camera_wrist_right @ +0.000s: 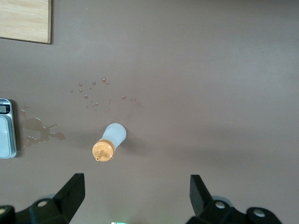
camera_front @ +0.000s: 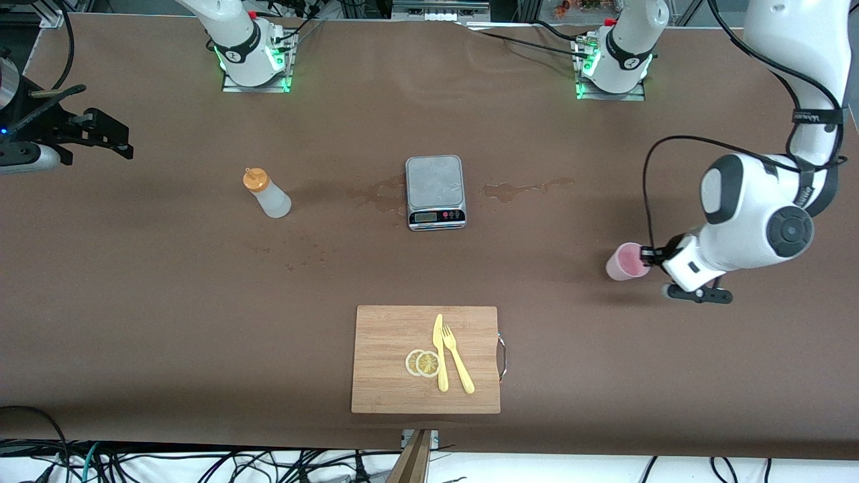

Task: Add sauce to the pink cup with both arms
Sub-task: 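Carry the pink cup with the left gripper onto the scale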

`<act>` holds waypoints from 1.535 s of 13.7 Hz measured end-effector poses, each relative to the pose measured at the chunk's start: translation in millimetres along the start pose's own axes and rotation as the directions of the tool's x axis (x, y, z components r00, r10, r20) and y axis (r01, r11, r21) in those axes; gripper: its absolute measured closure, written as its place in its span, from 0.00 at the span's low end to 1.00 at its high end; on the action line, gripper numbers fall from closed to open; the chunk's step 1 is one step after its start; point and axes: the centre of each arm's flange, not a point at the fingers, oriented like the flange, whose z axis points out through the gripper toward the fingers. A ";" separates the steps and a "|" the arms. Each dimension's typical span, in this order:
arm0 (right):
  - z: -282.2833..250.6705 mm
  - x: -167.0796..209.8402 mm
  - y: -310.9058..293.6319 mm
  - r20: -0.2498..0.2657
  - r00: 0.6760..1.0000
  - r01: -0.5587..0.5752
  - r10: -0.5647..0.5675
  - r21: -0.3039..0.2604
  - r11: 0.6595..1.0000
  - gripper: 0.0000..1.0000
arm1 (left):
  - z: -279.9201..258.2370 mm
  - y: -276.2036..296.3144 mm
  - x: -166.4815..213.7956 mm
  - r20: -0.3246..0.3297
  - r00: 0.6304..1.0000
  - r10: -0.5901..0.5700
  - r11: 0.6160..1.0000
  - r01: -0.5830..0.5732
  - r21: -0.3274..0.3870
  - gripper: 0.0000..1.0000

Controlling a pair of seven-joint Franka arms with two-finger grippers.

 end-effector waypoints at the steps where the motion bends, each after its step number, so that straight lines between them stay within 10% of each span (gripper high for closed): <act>1: 0.0 0.0 0.0 0.000 1.000 0.000 0.000 0.000 1.000 0.00 | -10.1 34.8 -3.3 -0.011 1.000 0.005 1.000 -0.005 -0.008 0.97; 10: 0.0 0.2 -0.4 -0.001 1.000 0.001 -0.001 0.000 1.000 0.00 | 4.7 285.0 -86.6 0.061 0.994 -0.094 0.995 0.096 -0.039 0.97; 21: 18.0 11.8 5.8 0.020 1.000 -0.011 0.011 -0.003 1.000 0.00 | 82.0 402.0 -172.0 0.074 0.959 -0.273 0.961 0.275 -0.017 0.97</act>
